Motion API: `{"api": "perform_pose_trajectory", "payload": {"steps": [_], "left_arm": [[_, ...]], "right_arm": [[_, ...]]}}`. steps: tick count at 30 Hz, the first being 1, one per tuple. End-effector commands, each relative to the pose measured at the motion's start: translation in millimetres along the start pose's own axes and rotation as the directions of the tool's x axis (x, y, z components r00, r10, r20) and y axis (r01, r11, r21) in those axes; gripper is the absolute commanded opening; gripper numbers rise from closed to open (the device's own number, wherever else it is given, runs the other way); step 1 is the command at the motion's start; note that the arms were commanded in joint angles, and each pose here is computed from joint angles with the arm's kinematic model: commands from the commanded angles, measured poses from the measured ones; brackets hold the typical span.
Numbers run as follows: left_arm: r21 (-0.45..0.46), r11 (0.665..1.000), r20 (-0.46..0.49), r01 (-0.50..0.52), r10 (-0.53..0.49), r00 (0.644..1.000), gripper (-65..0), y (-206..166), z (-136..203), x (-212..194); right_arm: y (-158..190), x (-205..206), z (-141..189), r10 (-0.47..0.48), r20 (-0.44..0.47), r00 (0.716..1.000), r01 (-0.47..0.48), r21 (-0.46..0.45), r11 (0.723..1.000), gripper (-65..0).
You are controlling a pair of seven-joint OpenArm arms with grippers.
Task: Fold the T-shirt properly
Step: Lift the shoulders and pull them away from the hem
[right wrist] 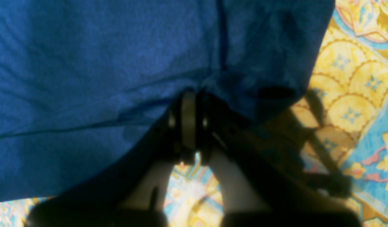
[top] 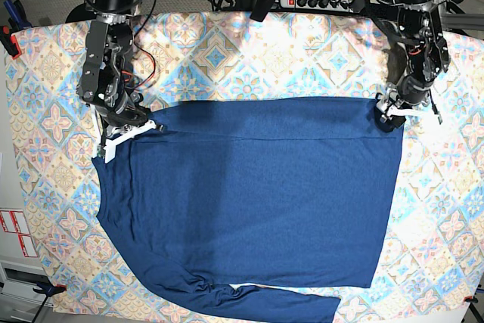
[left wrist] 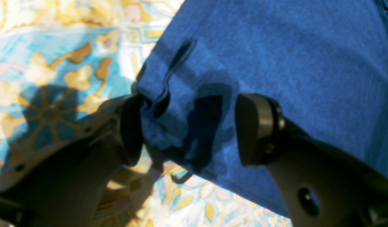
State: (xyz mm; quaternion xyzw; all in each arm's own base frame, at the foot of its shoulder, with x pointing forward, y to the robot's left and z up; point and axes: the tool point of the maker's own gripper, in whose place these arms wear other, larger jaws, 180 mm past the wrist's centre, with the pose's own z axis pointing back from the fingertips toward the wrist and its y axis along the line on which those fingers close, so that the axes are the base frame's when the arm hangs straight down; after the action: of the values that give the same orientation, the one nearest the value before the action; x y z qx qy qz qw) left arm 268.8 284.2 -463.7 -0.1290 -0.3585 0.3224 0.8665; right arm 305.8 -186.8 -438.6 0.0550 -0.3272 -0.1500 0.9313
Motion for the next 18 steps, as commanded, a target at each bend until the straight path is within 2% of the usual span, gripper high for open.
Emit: {"api": "perform_pose_trajectory", "payload": {"steps": [1, 4, 5, 12, 18], "left_arm": [[-0.020, 1.000, -0.044, 0.016, -0.017, 0.999, -33.5, -8, -1, -8], [-0.044, 0.998, -0.045, 0.033, -0.035, 0.998, -58.7, -13, -2, -9], [-0.055, 0.998, -0.045, 0.039, -0.042, 0.998, -65.0, -15, -2, -9], [-0.031, 0.998, -0.076, 0.051, -0.053, 0.996, -65.0, 2, 9, -26], [-0.047, 0.991, -0.062, 0.129, -0.131, 0.989, -65.0, 2, 37, -29]], "right_arm": [[2, 19, 4, 0.007, 0.055, 0.998, -0.007, 0.008, 1.000, -64.8], [3, 19, 4, 0.006, 0.056, 0.998, -0.006, 0.009, 1.000, -64.8], [3, 20, 4, 0.006, 0.059, 0.998, -0.007, 0.010, 1.000, -64.8], [-5, 6, 6, 0.005, 0.034, 0.999, -0.005, -0.006, 1.000, -64.8], [-14, -15, 12, 0.010, 0.001, 1.000, -0.010, -0.022, 1.000, -65.0]]}}
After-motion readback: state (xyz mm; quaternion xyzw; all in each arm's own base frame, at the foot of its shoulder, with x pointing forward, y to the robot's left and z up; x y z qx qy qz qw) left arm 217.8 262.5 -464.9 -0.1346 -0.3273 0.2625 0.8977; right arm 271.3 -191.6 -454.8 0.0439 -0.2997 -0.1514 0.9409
